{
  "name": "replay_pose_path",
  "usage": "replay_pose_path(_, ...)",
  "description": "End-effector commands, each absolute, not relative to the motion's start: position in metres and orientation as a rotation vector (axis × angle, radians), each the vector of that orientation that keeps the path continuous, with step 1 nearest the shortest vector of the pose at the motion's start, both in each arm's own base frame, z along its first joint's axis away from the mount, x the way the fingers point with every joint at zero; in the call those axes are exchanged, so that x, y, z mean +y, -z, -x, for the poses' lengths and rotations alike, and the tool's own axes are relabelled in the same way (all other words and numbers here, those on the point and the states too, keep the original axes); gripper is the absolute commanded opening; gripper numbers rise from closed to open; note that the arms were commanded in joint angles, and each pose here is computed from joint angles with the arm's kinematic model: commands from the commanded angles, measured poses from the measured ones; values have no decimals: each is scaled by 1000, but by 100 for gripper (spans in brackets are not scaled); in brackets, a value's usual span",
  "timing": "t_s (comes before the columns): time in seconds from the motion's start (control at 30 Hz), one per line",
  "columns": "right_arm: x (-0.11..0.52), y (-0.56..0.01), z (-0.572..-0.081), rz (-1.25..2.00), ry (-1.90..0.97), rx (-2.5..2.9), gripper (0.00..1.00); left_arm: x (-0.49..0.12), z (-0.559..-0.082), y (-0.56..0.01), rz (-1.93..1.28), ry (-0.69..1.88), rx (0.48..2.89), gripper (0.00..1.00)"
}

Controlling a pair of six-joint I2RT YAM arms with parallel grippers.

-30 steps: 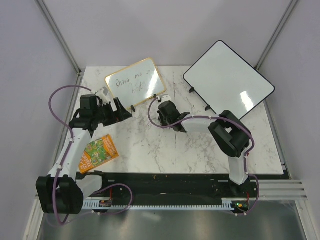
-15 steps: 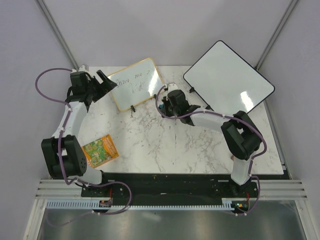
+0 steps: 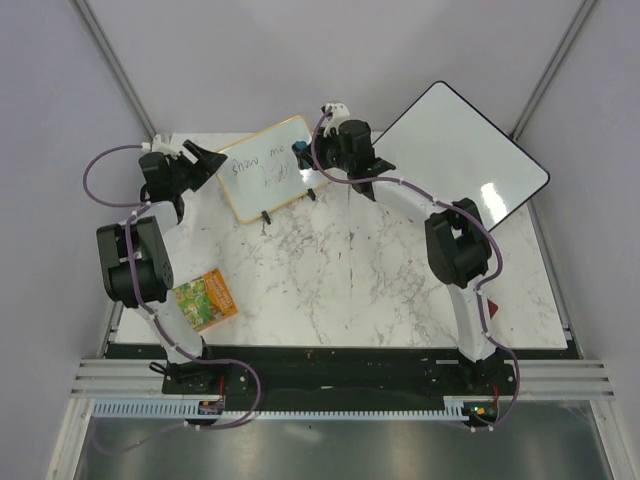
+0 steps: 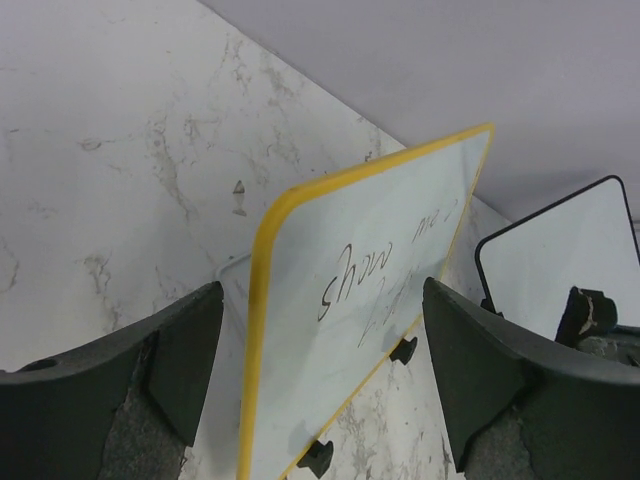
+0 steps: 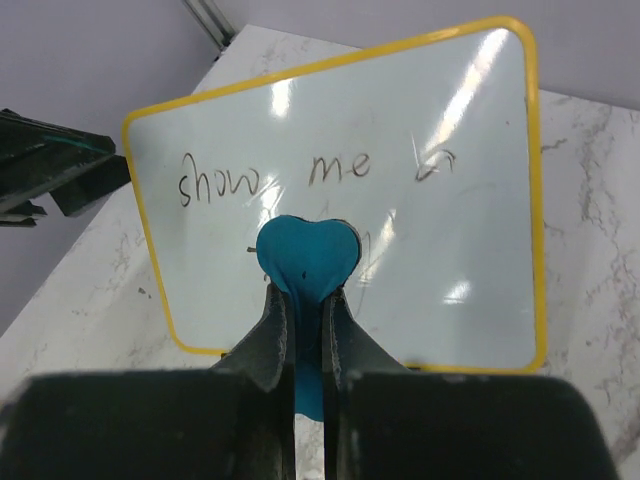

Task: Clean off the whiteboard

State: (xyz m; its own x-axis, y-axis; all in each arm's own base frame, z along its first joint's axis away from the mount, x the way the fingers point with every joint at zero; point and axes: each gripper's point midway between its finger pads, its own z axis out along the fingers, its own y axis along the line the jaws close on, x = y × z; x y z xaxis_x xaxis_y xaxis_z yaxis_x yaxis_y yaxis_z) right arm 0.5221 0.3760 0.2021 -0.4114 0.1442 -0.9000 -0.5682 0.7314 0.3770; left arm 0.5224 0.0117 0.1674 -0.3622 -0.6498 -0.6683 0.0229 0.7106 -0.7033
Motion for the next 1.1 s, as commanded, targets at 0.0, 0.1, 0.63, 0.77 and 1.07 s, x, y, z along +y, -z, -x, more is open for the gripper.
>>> replay_pose_path(0.0, 401, -230, -530, 422, -889, 1761, 0, 5, -539, -210, 333, 874, 1649, 87)
replay_pose_path(0.1, 401, -215, -528, 426, -898, 1775, 0, 3, -535, -202, 279, 879, 1611, 92)
replay_pose_path(0.63, 401, -180, -531, 412, -914, 1769, 0, -3, -537, -194, 207, 936, 1599, 91)
replay_pose_path(0.77, 398, -175, -537, 410, -914, 1776, 0, -1, -540, -191, 170, 967, 1605, 81)
replay_pose_path(1.07, 397, -154, -552, 360, -881, 1809, 0, 6, -541, -177, 187, 988, 1621, 47)
